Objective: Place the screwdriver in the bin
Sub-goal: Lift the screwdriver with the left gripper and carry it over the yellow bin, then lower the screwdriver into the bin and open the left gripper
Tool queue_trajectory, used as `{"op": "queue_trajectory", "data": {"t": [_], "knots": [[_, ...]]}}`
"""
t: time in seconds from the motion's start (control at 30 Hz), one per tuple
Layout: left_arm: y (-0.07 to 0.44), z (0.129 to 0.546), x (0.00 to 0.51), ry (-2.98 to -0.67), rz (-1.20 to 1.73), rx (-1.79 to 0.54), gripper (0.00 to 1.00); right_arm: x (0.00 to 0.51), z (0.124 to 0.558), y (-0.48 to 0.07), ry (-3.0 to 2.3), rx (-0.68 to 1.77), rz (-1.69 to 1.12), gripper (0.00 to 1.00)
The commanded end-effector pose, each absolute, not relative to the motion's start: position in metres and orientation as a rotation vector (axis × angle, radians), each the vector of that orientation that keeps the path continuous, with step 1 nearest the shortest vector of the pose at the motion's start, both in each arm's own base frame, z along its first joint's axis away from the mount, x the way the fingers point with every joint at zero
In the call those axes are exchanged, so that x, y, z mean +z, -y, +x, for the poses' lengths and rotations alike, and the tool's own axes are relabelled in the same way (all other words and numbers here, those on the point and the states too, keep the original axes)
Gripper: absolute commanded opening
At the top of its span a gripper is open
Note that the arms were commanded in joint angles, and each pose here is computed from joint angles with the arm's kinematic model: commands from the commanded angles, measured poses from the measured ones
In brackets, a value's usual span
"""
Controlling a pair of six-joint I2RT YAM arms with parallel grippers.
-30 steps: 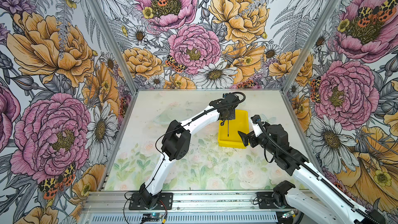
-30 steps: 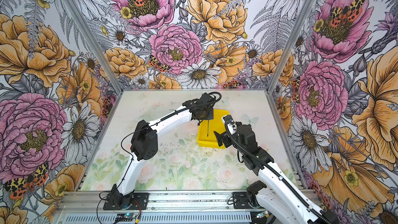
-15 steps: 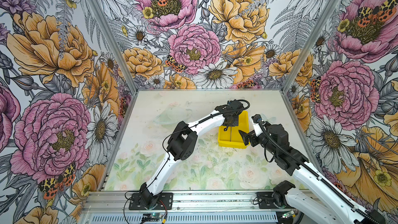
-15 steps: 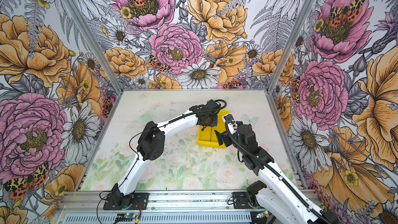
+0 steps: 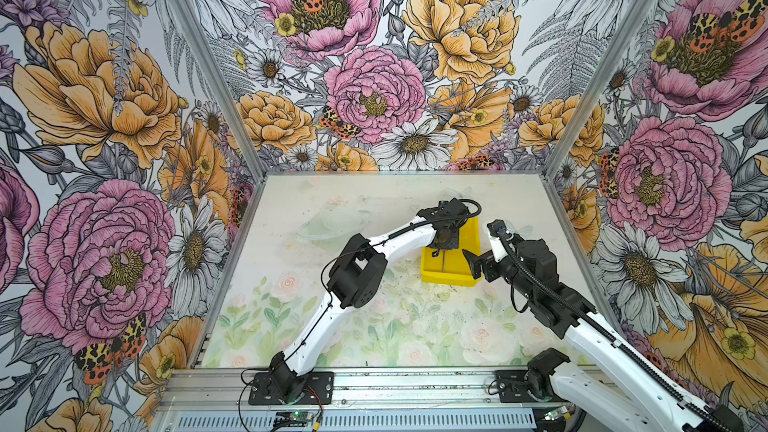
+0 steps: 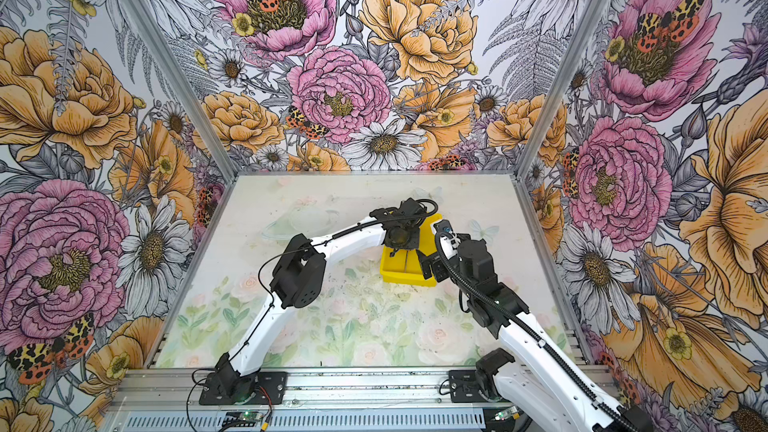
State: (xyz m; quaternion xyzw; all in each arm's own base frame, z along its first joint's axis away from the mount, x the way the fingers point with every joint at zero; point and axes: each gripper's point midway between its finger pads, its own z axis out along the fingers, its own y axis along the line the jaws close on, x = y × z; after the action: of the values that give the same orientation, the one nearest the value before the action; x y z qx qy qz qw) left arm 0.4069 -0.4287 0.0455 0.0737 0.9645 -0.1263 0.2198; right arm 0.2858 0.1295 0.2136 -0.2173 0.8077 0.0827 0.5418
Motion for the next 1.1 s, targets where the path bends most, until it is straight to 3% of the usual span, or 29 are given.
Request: {"op": "queue_trajectory", "data": {"t": [0.0, 0.5, 1.07], "knots": [[0.431, 0.414, 0.046, -2.660, 0.171, -0.373, 0.08, 0.228, 0.290, -0.126, -1.880, 0.173, -0.497, 1.00], [0.426, 0.413, 0.027, -2.691, 0.130, -0.339, 0.15, 0.228, 0.291, -0.124, -1.878, 0.160, -0.493, 0.99], [0.422, 0.414, 0.026, -2.688, 0.114, -0.320, 0.31, 0.231, 0.291, -0.123, -1.871, 0.157, -0.488, 0.99]]}}
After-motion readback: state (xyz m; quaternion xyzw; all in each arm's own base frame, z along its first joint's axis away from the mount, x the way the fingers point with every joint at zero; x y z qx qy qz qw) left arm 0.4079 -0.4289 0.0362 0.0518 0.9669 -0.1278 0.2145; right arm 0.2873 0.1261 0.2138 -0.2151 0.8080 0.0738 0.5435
